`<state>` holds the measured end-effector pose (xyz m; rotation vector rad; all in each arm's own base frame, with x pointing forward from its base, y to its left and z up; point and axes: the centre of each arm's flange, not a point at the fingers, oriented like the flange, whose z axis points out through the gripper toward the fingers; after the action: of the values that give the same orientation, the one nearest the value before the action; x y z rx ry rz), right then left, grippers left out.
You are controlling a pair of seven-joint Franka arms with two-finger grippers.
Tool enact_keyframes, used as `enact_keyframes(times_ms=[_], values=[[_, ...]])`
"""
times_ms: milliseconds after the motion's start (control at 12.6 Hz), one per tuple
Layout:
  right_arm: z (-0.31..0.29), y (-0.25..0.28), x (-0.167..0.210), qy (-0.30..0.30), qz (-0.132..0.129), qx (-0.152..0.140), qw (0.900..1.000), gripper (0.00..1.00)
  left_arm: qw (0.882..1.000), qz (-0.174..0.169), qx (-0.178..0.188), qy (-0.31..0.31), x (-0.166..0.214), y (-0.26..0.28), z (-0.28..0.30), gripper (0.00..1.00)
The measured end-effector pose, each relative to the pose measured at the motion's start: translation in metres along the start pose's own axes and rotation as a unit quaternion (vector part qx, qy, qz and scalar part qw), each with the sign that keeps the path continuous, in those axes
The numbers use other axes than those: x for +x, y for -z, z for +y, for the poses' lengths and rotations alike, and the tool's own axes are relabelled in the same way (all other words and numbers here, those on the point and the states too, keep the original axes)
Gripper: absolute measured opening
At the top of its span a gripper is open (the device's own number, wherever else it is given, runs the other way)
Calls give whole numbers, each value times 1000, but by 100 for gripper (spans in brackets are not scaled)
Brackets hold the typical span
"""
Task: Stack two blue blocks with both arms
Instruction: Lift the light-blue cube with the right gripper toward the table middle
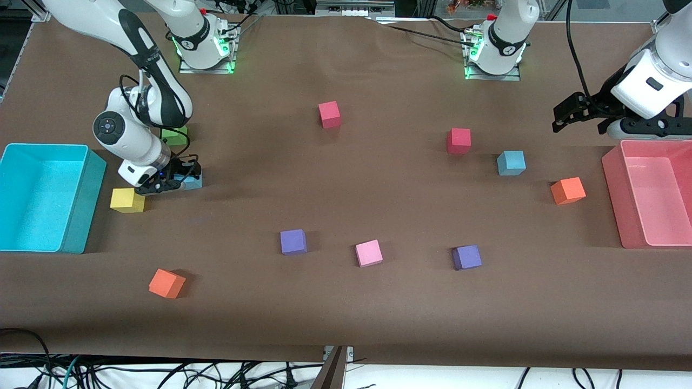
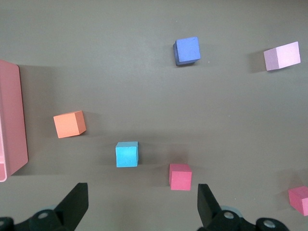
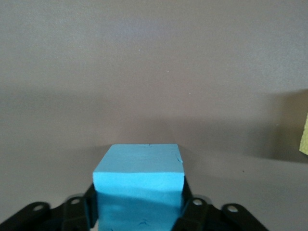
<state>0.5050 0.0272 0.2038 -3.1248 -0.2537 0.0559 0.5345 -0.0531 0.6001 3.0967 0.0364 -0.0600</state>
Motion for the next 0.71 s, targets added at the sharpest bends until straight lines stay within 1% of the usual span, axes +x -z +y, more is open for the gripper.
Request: enact_keyframes(times_ms=[238, 317, 475, 634, 713], values=[[-2, 23, 12, 24, 18, -2, 1000, 60, 1000, -3, 0, 6, 1, -3, -7, 100], [-9, 37, 20, 35, 13, 0, 999, 60, 1000, -7, 0, 9, 2, -6, -10, 100], [-38, 77, 43, 64, -6, 5, 998, 59, 1000, -17, 1, 15, 4, -15, -16, 100], [-86, 121, 70, 95, -20, 7, 995, 56, 1000, -20, 1, 20, 5, -19, -22, 100], [-115, 135, 80, 97, -24, 6, 995, 56, 1000, -21, 1, 21, 5, -19, -22, 100]])
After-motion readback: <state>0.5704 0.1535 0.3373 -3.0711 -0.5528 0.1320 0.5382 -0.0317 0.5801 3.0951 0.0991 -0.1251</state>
